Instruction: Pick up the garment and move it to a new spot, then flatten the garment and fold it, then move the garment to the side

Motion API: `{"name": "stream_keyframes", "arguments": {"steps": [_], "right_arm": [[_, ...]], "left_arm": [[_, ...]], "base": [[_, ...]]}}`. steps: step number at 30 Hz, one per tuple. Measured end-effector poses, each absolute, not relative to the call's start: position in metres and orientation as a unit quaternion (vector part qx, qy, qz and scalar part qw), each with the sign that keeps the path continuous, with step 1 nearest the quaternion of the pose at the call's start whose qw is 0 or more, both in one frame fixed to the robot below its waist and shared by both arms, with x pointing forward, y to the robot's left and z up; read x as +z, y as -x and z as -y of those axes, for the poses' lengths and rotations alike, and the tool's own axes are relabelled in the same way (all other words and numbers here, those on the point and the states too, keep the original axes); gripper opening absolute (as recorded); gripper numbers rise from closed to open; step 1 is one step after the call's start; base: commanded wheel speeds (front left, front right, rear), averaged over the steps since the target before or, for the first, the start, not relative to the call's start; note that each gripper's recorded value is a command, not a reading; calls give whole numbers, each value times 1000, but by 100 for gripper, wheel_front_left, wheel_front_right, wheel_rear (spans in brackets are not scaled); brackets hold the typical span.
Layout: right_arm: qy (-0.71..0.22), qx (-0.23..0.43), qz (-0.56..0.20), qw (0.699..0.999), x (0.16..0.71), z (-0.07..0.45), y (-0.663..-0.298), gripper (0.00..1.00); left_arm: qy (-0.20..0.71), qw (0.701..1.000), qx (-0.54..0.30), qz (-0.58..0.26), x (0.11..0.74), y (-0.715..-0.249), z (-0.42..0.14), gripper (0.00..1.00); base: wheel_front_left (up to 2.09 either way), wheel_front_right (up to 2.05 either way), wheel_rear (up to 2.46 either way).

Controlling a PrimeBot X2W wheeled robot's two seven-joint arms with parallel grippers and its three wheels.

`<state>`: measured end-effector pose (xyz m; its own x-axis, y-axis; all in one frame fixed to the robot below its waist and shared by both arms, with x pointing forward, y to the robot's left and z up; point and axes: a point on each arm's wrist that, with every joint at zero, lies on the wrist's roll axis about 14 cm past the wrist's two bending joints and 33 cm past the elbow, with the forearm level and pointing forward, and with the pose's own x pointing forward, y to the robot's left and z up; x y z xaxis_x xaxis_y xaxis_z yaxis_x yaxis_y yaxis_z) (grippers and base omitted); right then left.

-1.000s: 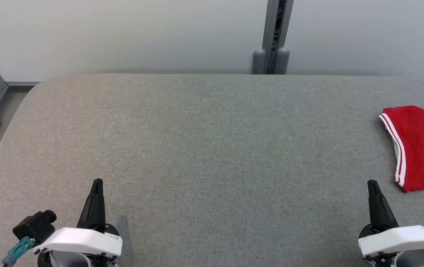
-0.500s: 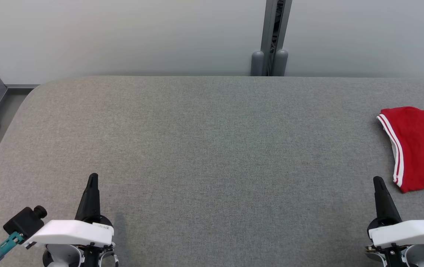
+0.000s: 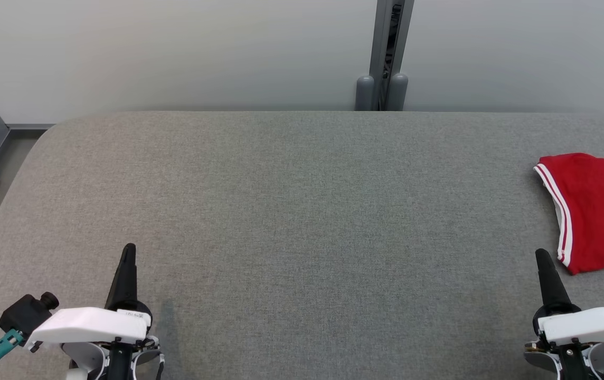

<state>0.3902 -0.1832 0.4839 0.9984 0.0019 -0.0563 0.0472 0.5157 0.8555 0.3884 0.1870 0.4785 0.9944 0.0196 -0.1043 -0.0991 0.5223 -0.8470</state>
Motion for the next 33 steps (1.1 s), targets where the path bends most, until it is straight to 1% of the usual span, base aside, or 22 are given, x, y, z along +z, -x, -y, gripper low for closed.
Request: {"name": "stream_keyframes", "arguments": {"steps": [33], "right_arm": [[-615, -19, -10, 788, 496, 197, -395, 0]], "left_arm": [[614, 788, 18, -31, 492, -400, -188, 0]], "base": [[0, 0, 0]]}}
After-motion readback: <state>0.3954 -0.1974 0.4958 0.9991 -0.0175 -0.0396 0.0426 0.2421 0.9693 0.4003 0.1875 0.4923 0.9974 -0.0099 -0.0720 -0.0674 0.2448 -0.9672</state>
